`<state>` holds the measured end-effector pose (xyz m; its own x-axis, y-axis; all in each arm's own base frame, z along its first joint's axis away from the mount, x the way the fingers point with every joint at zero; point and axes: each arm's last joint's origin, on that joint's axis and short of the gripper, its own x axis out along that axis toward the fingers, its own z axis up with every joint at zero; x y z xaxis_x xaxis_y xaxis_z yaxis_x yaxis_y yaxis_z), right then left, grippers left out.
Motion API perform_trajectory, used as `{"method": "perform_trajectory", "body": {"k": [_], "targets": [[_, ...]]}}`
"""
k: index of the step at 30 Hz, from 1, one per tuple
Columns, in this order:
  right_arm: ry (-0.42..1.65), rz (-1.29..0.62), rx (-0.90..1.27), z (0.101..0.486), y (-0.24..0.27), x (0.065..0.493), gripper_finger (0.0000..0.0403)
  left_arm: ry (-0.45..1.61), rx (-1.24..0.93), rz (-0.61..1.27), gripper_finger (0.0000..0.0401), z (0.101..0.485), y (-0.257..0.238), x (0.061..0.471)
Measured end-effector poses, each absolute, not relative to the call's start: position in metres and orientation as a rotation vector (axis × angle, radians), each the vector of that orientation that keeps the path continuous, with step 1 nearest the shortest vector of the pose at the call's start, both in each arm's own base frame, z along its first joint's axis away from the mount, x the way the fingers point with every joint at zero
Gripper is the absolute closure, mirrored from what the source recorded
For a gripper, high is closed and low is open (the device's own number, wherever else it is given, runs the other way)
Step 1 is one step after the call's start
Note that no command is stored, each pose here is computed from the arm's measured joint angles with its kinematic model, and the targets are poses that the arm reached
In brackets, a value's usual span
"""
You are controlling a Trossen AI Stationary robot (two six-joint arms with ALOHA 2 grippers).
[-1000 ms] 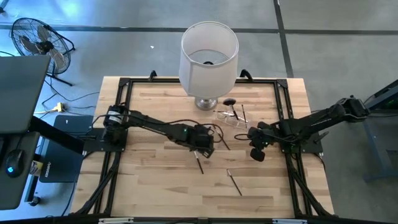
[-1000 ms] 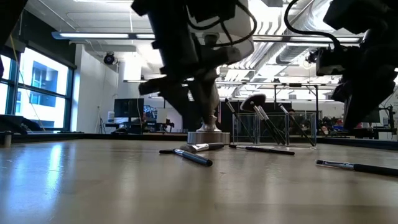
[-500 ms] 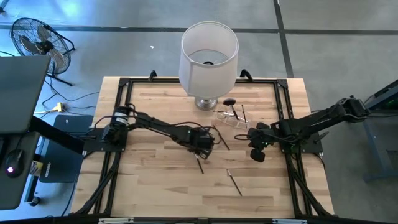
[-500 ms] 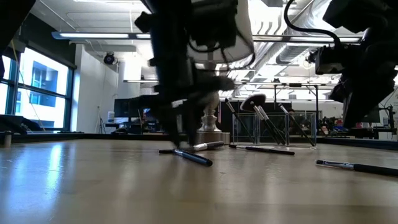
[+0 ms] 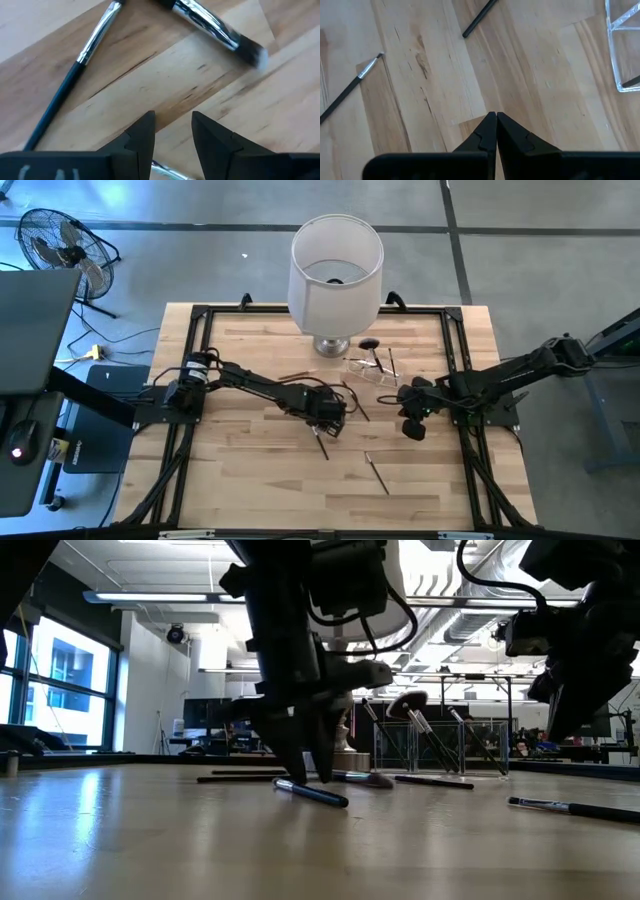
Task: Put items in baskets/containers
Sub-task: Put the foundation brush into the transparent organizer
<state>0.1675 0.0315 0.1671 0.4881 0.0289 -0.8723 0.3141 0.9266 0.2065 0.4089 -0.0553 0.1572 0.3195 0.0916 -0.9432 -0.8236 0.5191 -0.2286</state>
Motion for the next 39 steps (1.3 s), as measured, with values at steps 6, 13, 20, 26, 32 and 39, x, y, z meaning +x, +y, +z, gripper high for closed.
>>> {"method": "perform_trajectory", "body": {"k": [6,13,20,26,32,39], "targets": [[1.05,-0.177,0.363,0.167,0.032,0.168,0.0396,1.007,-0.884,0.761,0.0275,0.162,-0.054,0.412],[1.045,-0.175,0.365,0.168,0.032,0.168,0.0396,0.996,-1.01,0.633,0.0275,0.166,-0.06,0.423],[1.042,-0.169,0.372,0.168,0.032,0.169,0.0396,0.958,-1.08,0.6,0.0275,0.165,-0.058,0.43],[1.044,-0.164,0.376,0.168,0.032,0.169,0.0396,0.925,-1.138,0.632,0.0275,0.166,-0.058,0.431],[1.042,-0.162,0.377,0.168,0.032,0.169,0.0396,0.922,-1.156,0.605,0.0275,0.167,-0.059,0.433],[1.041,-0.161,0.376,0.168,0.032,0.169,0.0396,0.894,-1.167,0.634,0.0275,0.168,-0.059,0.433]]}}
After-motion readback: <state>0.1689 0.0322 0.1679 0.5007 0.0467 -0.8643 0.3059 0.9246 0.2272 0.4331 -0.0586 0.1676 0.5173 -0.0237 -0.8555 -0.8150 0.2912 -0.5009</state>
